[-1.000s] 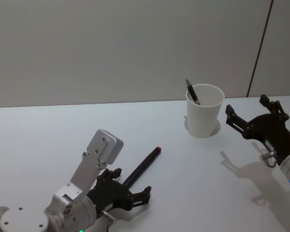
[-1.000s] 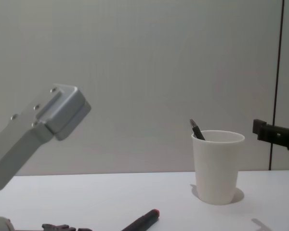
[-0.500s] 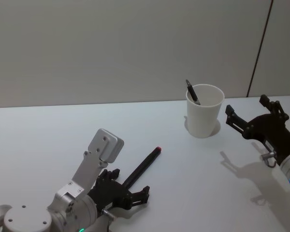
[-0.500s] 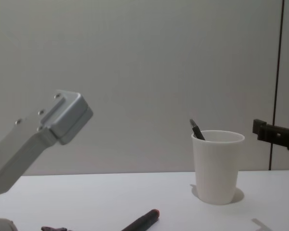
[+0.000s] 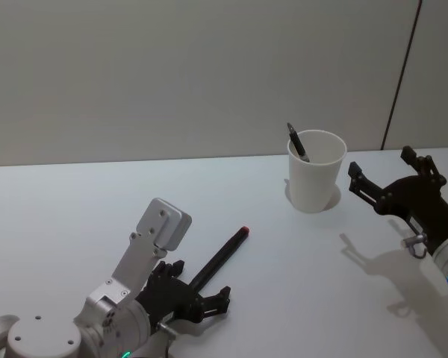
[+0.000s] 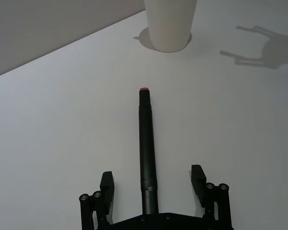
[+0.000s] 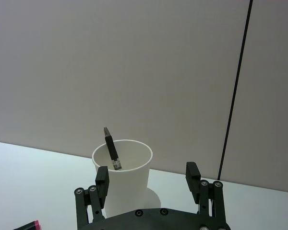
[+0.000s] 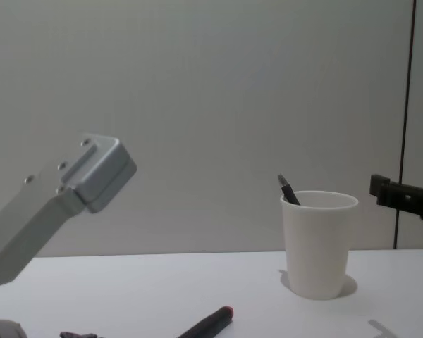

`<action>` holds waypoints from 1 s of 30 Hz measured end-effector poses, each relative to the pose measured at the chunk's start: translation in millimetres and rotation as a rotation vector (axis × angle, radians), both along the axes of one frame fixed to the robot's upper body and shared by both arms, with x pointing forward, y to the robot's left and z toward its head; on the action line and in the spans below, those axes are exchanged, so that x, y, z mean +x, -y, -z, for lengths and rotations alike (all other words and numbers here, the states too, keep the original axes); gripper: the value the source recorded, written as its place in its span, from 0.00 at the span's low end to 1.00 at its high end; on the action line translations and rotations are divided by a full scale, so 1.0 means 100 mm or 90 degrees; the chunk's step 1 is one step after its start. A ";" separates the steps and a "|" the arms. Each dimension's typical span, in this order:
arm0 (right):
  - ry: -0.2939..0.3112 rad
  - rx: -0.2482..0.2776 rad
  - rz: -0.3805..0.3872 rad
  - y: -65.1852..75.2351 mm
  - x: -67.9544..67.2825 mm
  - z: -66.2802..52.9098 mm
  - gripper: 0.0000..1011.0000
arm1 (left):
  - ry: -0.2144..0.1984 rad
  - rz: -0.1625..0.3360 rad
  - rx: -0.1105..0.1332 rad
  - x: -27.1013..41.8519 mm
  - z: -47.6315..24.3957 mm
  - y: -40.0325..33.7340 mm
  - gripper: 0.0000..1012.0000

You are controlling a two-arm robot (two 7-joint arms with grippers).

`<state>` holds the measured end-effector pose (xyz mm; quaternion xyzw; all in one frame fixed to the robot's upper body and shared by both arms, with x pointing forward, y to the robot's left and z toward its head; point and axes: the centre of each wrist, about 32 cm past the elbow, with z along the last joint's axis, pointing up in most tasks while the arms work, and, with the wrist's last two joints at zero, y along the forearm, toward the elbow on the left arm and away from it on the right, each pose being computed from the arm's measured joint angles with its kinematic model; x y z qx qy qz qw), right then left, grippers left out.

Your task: Place the pen into the pen holder.

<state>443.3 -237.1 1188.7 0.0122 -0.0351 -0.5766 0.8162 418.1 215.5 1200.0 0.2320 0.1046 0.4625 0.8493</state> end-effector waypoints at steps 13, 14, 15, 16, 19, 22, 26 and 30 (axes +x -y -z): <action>0.000 0.000 0.000 0.00 0.00 0.00 0.99 | 0.000 -0.001 0.001 0.004 0.000 0.003 0.74; 0.000 0.000 0.000 0.00 0.00 0.00 0.99 | 0.000 -0.001 0.001 0.004 0.000 0.003 0.73; 0.000 0.000 0.000 0.00 0.00 0.00 0.99 | 0.000 -0.001 0.001 0.004 0.000 0.003 0.70; 0.000 0.000 0.000 0.00 0.00 0.00 0.99 | 0.000 -0.001 0.001 0.004 0.000 0.003 0.64; 0.000 0.000 0.000 0.00 0.00 0.00 0.99 | 0.000 -0.001 0.001 0.005 0.001 0.004 0.54; 0.000 0.000 0.000 0.00 0.00 0.00 0.99 | -0.001 -0.002 0.001 0.005 0.002 0.004 0.46; 0.000 0.000 0.000 0.00 0.00 0.00 0.99 | -0.001 -0.002 0.002 0.005 0.002 0.004 0.36; 0.000 0.000 0.000 0.00 0.00 0.00 0.99 | -0.002 -0.002 0.002 0.005 0.002 0.004 0.22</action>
